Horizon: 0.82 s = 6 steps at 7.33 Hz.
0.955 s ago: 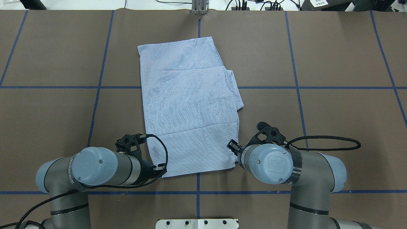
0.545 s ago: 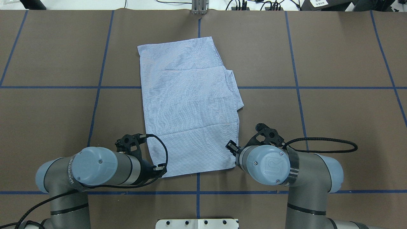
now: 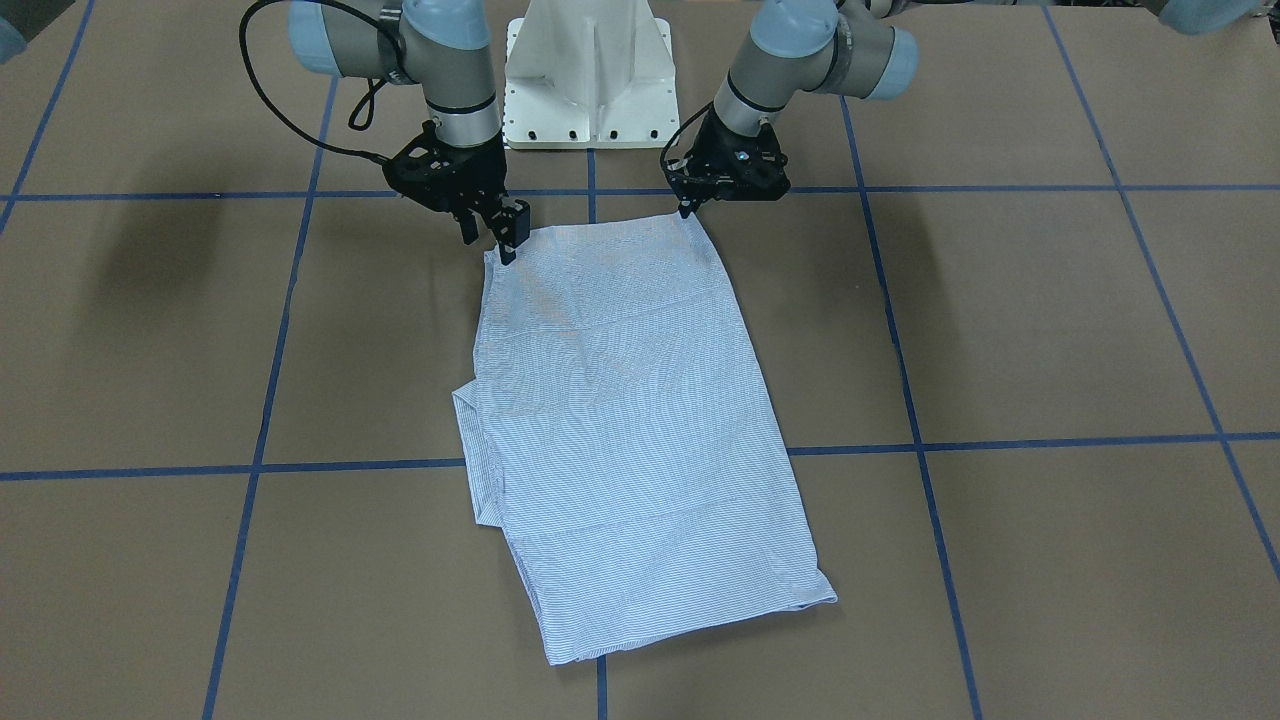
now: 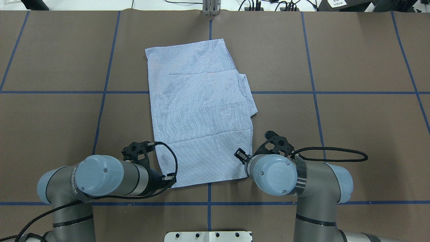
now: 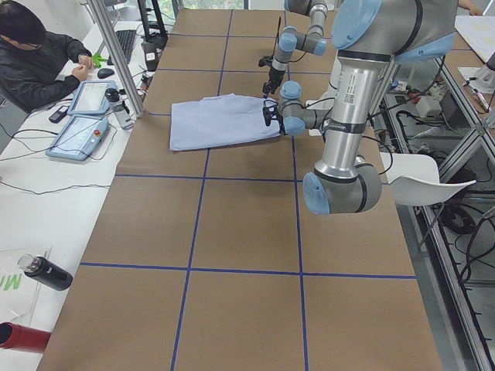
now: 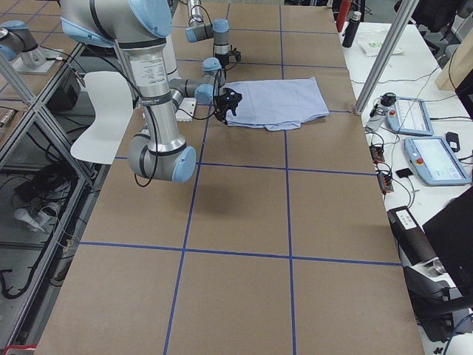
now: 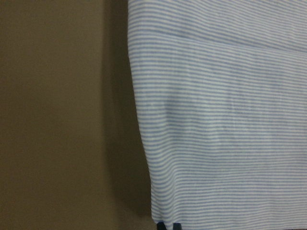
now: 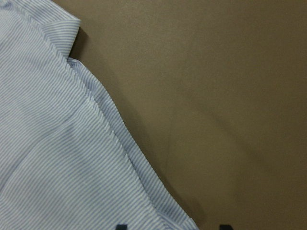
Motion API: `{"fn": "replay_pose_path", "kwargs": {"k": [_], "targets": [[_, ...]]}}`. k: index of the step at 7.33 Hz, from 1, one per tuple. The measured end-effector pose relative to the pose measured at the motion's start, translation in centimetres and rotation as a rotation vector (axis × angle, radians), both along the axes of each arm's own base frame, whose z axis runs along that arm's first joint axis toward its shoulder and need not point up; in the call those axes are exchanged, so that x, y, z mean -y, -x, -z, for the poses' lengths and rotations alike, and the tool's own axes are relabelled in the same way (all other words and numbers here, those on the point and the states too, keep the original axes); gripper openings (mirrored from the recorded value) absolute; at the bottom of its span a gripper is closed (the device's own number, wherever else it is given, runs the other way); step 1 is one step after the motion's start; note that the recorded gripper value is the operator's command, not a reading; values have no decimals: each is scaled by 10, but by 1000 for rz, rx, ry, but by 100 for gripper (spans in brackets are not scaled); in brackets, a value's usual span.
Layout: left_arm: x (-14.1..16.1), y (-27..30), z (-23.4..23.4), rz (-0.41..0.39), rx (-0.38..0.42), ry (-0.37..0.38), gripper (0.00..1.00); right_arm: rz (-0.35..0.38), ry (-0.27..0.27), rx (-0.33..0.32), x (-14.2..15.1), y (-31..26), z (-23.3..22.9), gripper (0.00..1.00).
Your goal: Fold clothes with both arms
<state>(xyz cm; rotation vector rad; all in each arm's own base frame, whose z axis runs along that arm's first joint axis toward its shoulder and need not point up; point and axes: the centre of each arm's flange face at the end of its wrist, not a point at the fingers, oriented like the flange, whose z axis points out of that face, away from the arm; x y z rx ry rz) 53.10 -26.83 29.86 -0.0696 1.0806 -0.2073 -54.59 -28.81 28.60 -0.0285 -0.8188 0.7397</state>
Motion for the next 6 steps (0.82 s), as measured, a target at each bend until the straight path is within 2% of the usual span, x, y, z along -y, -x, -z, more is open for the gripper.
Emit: {"fn": "replay_pose_path", "kwargs": {"k": [4,6], "targets": [[0,0,0,-1,-1,0,0,-6,-1,-6,4,13,1,59],[0,0,0,-1,-1,0,0,-11,-6,0,4,16,0,59]]}}
